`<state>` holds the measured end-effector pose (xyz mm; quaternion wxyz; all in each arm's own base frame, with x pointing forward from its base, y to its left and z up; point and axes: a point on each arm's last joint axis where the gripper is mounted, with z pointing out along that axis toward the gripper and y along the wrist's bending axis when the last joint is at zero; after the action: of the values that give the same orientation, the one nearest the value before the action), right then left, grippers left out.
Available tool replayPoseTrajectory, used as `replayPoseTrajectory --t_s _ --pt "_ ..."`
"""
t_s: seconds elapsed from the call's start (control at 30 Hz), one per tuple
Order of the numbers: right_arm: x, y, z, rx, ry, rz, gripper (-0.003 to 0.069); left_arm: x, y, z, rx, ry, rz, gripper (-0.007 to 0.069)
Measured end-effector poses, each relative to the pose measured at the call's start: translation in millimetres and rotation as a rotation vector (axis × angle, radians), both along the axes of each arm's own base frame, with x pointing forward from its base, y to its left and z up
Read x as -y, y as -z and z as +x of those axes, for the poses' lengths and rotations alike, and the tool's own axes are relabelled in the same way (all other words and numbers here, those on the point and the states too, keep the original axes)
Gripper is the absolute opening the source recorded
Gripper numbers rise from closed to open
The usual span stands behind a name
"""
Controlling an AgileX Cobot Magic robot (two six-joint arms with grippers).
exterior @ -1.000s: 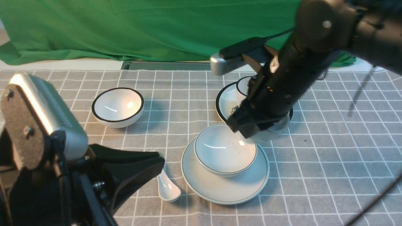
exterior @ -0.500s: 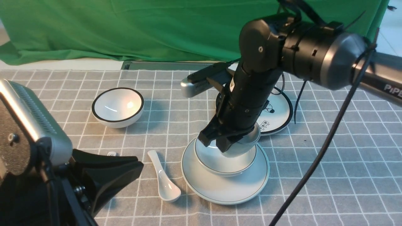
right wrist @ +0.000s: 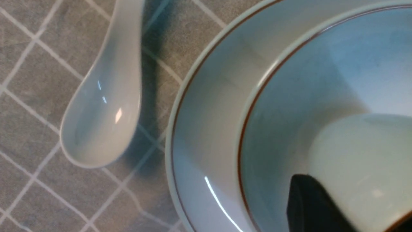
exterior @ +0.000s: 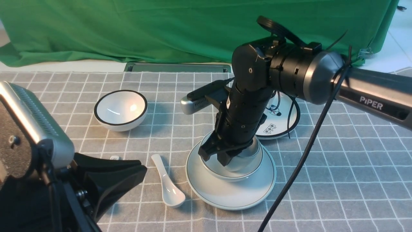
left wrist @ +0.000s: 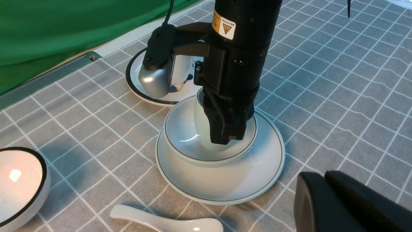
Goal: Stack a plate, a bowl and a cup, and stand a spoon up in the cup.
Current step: Use the right arm to put the blue teacup into the blue rice bowl in the middle, then use the left arm to grab a blue soup spoon
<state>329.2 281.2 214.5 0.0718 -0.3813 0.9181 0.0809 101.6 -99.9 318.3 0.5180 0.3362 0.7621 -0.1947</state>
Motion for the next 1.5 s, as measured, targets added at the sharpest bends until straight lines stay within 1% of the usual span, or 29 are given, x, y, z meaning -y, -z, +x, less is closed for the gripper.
replayPoseTrajectory --t_s 0.07,0.23,0.3,0.4,0.5,0.57,0.63,0.67,0.7,0.73,0.83,0.9,1.03,1.1,1.13,1.17,1.23,1.27,1.3,1.5 --pt "-1 0 1 0.009 0.002 0.008 0.0181 0 0 0 0.001 0.000 0.001 0.0010" --pt "-1 -1 2 0.018 0.003 0.015 0.0375 0 0 0 0.001 0.000 0.001 0.0010" --pt "-1 -3 1 0.013 0.001 0.012 0.0416 0 1 0 -0.004 0.000 0.006 0.0010" --pt "0 -18 -1 0.013 -0.005 0.013 0.0432 0 3 0 -0.043 -0.013 0.005 0.0010" --pt "4 -50 -7 0.042 -0.014 0.037 0.0420 2 9 2 -0.133 -0.045 0.007 0.0010" --pt "12 -83 -17 0.092 -0.036 0.072 0.0370 7 14 8 -0.227 -0.074 0.038 0.0011" --pt "25 -114 -31 0.129 -0.049 0.087 0.0283 14 15 15 -0.306 -0.100 0.074 0.0011" --pt "26 -117 -33 0.130 -0.049 0.088 0.0274 15 15 16 -0.316 -0.102 0.082 0.0011" --pt "34 -132 -40 0.156 -0.053 0.084 0.0215 21 15 22 -0.351 -0.112 0.107 0.0011" --pt "40 -144 -46 0.188 -0.051 0.093 0.0178 25 14 26 -0.371 -0.117 0.124 0.0011" --pt "66 -171 -70 0.266 -0.038 0.090 0.0112 39 16 40 -0.413 -0.124 0.166 0.0011" --pt "86 -184 -90 0.305 -0.011 0.089 0.0101 46 20 51 -0.448 -0.142 0.183 0.0011" --pt "129 -190 -134 0.344 0.050 0.075 0.0097 50 33 77 -0.574 -0.207 0.173 0.0011" --pt "148 -185 -157 0.347 0.089 0.077 0.0097 47 41 91 -0.638 -0.239 0.156 0.0011" --pt "164 -179 -175 0.345 0.117 0.083 0.0094 42 48 105 -0.691 -0.272 0.132 0.0011" --pt "166 -175 -177 0.337 0.120 0.076 0.0094 40 50 109 -0.704 -0.282 0.125 0.0011" --pt "185 -167 -201 0.350 0.154 0.105 0.0094 34 59 125 -0.754 -0.313 0.117 0.0011" --pt "187 -167 -203 0.352 0.158 0.109 0.0094 34 61 128 -0.760 -0.317 0.118 0.0011" --pt "196 -159 -215 0.354 0.176 0.118 0.0094 32 68 138 -0.789 -0.331 0.136 0.0011" --pt "224 -141 -246 0.401 0.203 0.147 0.0093 48 79 172 -0.896 -0.324 0.183 0.0011"
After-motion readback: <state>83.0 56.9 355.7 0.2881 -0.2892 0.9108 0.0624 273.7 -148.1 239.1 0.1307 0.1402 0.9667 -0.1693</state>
